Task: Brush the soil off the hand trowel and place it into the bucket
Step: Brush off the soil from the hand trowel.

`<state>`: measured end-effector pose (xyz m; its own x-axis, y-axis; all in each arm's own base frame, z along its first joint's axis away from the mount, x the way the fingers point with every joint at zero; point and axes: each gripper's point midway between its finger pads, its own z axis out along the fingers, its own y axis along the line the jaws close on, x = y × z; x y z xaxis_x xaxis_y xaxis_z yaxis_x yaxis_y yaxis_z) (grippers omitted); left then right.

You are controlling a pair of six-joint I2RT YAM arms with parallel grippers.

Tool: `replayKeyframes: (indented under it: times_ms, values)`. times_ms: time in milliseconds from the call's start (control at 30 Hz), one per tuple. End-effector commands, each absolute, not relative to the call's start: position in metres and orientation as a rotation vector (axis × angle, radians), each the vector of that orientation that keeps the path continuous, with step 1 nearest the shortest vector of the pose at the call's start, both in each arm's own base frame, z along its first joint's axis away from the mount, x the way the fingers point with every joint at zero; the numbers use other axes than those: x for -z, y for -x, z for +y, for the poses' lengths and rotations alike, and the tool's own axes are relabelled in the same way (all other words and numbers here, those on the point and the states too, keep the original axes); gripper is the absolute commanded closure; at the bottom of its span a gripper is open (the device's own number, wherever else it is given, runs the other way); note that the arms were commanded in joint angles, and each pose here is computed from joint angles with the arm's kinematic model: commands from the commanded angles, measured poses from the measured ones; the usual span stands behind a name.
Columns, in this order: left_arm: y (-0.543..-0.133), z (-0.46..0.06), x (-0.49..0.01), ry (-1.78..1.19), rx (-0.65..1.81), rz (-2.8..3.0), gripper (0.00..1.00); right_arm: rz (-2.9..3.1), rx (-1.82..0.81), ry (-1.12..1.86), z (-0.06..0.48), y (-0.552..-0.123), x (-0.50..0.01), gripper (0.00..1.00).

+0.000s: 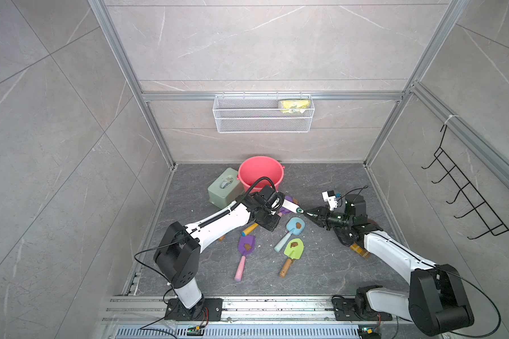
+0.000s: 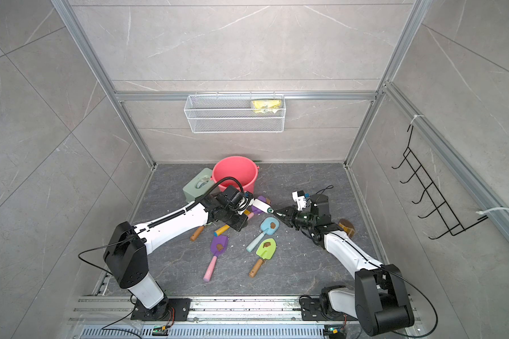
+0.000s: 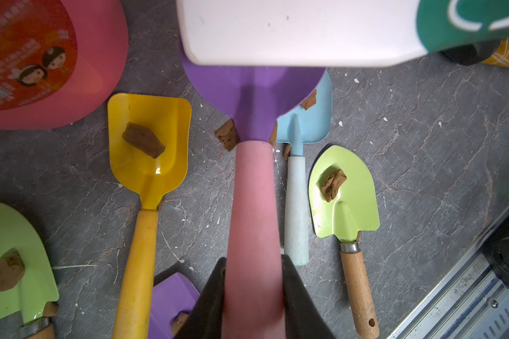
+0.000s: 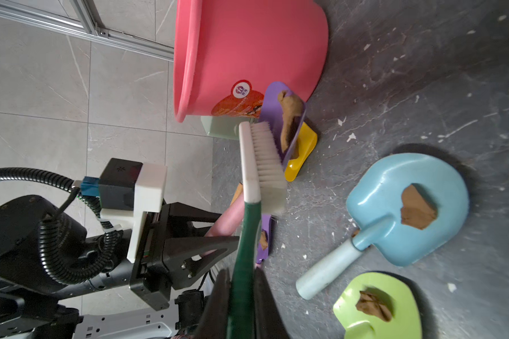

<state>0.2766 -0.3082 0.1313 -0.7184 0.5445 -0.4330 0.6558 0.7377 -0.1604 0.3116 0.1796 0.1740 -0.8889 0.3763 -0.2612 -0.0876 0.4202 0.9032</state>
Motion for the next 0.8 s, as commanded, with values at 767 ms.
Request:
replayKeyframes:
  times_ms: [767]
  values:
    - [-0.286, -0.319, -0.158, -0.850, 0.506, 2.508, 1.00, 2.250, -1.479, -0.228, 0.183, -0.321, -0.173, 1.00]
